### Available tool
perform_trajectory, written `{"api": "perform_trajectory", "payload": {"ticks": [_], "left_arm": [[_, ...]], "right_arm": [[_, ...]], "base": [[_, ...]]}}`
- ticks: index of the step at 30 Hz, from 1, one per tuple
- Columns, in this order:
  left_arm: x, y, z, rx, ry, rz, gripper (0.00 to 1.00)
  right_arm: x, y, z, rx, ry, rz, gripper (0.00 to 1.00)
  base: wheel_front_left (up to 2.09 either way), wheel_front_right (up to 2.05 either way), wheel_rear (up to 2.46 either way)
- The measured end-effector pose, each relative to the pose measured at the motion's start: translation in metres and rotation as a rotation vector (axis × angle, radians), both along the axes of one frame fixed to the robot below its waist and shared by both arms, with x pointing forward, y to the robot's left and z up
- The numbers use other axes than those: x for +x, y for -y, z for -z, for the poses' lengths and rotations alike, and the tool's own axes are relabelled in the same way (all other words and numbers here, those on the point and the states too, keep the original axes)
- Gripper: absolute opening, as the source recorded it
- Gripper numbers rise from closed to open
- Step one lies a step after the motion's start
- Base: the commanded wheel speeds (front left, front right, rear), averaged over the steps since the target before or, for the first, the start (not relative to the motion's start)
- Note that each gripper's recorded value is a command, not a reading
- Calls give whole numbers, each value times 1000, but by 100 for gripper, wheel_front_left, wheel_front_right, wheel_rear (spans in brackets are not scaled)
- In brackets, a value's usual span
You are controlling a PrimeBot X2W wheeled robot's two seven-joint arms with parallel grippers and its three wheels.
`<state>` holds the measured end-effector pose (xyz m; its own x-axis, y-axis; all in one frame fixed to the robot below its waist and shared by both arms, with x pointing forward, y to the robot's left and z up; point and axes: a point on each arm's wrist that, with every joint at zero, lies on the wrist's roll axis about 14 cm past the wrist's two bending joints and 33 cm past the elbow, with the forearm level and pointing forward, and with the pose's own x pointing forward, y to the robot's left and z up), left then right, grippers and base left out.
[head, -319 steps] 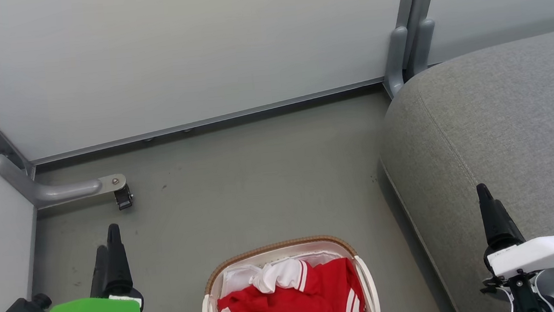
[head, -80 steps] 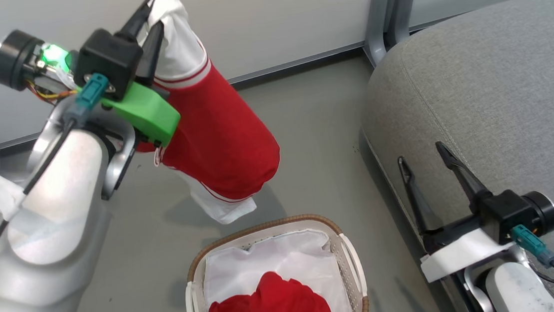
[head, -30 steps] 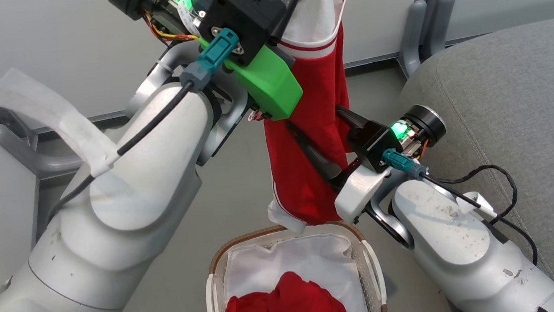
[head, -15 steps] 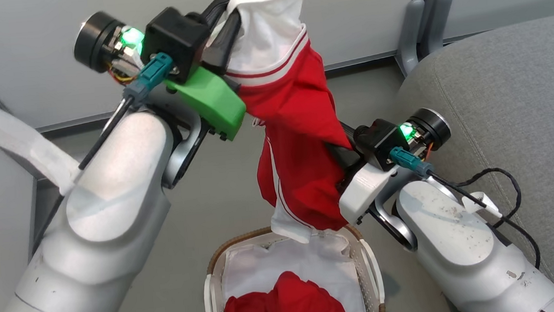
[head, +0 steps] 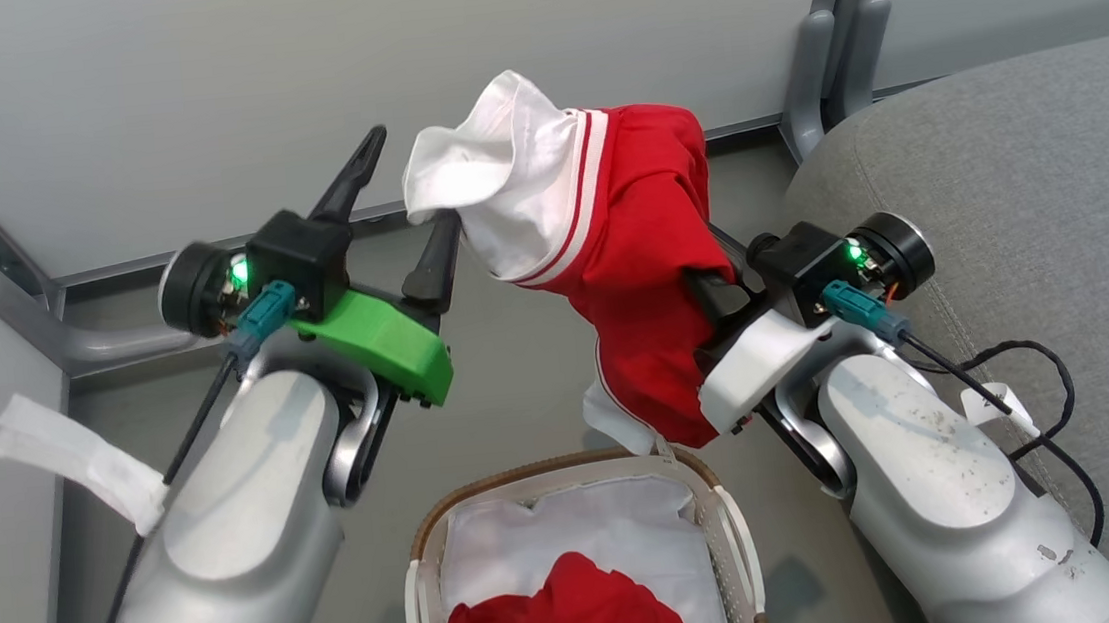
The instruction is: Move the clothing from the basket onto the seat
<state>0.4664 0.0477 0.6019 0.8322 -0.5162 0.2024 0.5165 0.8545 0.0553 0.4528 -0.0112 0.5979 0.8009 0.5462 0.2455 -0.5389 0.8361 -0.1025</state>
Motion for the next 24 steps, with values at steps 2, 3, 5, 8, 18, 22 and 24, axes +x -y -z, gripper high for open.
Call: {"api": "perform_trajectory", "payload": {"ticks": [2,3,5,8,18,22,24], "left_arm": [[-5,-1,13,-18,-33,-10,100],[-9,-2,21,-27,-55,-14,100],[-15,-3,34,-38,-88,-25,100],[-23,-3,47,-63,-121,-36,100],[-38,-5,74,-107,-186,-66,100],[-43,-4,82,-120,-210,-70,100],[-44,-4,84,-124,-216,-74,100]], "right_arm": [[0,3,-2,7,3,10,0],[0,5,-1,10,1,15,0],[-1,9,2,11,-7,27,0],[0,14,3,10,-10,43,0],[6,27,10,12,-27,82,0],[9,33,10,16,-28,103,0],[11,37,10,18,-26,115,0]], "base": [[0,0,0],[0,0,0],[0,0,0],[0,0,0],[0,0,0],[0,0,0],[0,0,0]]}}
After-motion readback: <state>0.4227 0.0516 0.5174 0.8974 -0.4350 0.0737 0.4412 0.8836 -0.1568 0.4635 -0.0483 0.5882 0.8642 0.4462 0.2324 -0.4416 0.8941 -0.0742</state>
